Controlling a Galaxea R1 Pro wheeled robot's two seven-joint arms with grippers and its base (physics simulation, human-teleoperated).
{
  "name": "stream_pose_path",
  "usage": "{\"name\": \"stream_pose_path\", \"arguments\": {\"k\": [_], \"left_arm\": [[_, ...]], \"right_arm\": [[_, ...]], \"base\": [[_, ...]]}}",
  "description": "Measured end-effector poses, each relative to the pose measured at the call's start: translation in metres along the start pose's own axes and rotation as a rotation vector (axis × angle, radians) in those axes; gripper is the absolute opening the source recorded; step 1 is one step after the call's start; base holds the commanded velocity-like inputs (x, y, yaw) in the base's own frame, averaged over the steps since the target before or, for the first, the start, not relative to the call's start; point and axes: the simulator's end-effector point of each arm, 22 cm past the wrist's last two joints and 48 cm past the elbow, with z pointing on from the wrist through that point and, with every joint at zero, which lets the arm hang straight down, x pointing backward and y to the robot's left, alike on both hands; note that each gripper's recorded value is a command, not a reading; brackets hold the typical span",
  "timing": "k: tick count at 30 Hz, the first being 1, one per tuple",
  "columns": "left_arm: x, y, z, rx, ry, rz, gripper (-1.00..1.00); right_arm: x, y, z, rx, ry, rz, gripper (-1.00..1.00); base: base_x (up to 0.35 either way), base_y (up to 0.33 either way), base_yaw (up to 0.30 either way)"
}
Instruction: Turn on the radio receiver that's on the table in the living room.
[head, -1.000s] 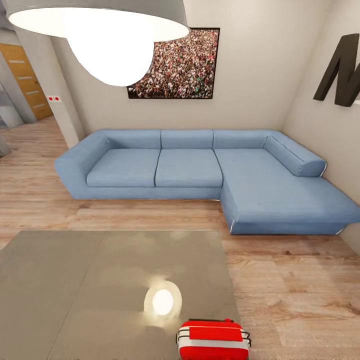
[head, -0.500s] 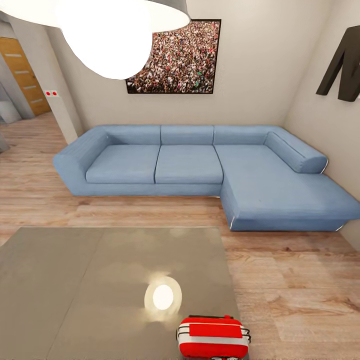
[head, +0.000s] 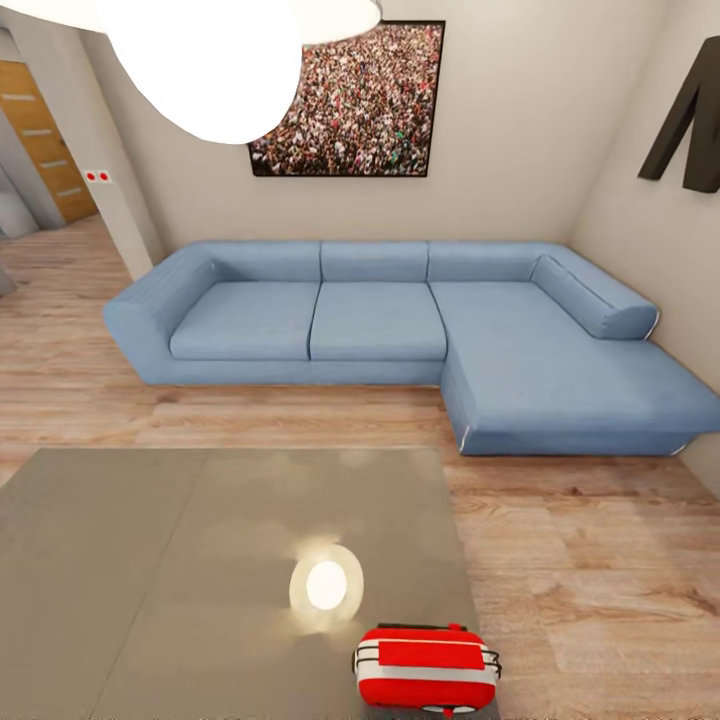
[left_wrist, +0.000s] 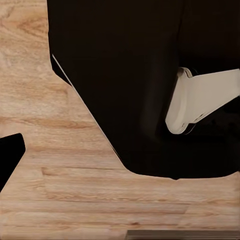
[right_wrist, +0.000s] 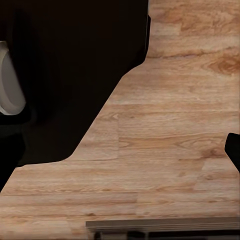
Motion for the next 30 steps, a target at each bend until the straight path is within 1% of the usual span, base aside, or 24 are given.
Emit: {"name": "stream_pose_path", "arguments": {"k": [30], "left_arm": [[0.018,0.002,-0.001,-0.004,0.047,-0.003,1.00]], "right_arm": [[0.019,0.000,-0.001,0.001,0.049,-0.001,1.00]], "base": [[0.000,0.000,0.000]]}}
